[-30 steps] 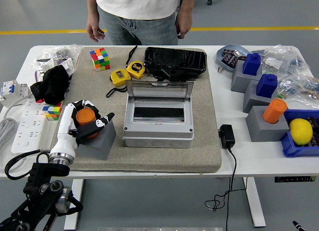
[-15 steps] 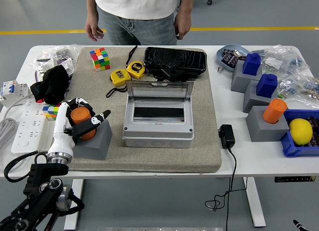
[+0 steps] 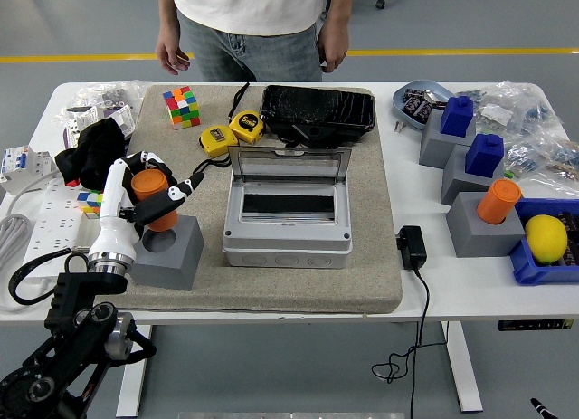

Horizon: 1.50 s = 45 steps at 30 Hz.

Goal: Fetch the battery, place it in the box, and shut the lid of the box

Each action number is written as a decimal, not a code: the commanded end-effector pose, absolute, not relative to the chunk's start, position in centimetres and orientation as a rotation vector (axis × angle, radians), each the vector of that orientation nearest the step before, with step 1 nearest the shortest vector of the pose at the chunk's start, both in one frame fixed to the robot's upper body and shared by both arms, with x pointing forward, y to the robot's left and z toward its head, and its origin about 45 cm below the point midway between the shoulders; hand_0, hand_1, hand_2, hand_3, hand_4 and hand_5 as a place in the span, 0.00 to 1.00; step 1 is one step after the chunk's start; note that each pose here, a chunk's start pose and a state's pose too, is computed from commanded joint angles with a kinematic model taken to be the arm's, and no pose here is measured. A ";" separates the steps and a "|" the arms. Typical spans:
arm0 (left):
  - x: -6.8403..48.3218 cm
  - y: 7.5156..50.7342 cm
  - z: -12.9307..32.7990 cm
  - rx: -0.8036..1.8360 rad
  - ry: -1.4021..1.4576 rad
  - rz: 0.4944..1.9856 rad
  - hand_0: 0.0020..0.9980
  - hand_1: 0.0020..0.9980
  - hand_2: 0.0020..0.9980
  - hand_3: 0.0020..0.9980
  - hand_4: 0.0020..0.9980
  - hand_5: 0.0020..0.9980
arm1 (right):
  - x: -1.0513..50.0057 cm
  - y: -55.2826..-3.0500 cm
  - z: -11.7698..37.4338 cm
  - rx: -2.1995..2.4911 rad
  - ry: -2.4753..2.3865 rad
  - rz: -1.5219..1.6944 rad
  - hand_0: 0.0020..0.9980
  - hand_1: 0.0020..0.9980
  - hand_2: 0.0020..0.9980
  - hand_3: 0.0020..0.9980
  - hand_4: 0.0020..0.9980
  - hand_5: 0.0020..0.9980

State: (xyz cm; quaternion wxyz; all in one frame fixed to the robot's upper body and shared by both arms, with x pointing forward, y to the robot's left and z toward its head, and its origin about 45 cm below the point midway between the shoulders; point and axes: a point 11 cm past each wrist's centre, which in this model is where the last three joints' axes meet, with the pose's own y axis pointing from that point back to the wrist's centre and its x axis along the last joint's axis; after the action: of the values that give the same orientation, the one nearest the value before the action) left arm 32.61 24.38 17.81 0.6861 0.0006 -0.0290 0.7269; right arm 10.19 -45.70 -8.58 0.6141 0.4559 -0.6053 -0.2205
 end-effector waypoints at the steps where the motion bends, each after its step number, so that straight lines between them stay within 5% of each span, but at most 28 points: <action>1: 32.8 24.2 18.2 -0.001 -0.080 1.617 0.02 0.00 0.01 0.00 0.95 0.00 | 10.2 -45.7 -8.6 1.050 -1.394 -0.509 0.89 0.87 0.83 0.83 1.00 1.00; 8: 33.4 22.7 21.9 -0.002 -0.247 1.516 0.02 0.00 0.00 0.00 0.91 0.04 | 10.2 -45.9 -8.5 1.047 -1.393 -0.506 0.89 0.87 0.83 0.83 1.00 1.00; 18: 30.8 15.4 27.3 0.067 -0.726 1.170 0.02 0.00 0.00 0.00 0.90 0.10 | 10.7 -46.1 -8.3 1.051 -1.396 -0.495 0.89 0.87 0.83 0.83 1.00 1.00; 19: 30.5 14.8 27.3 0.075 -0.764 1.137 0.02 0.00 0.00 0.00 0.93 0.30 | 10.7 -46.2 -8.3 1.051 -1.396 -0.494 0.89 0.87 0.83 0.83 1.00 1.00; 28: 28.7 9.2 25.2 0.119 -0.915 0.872 0.02 0.00 0.00 0.00 0.94 0.36 | 10.7 -46.4 -8.2 1.047 -1.393 -0.488 0.89 0.87 0.83 0.83 1.00 1.00; 45: 33.3 6.6 20.7 0.220 -0.913 0.862 0.03 0.00 0.00 0.00 0.93 0.43 | 11.1 -46.1 -8.2 1.056 -1.383 -0.481 0.89 0.87 0.83 0.83 1.00 1.00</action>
State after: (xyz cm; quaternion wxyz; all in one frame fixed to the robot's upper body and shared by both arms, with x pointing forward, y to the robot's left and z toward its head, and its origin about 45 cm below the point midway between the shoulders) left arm 33.33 6.57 20.72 0.8036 0.1026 -0.4261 0.4026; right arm 11.06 -46.10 -8.21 0.6196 0.4591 -0.6013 -0.2091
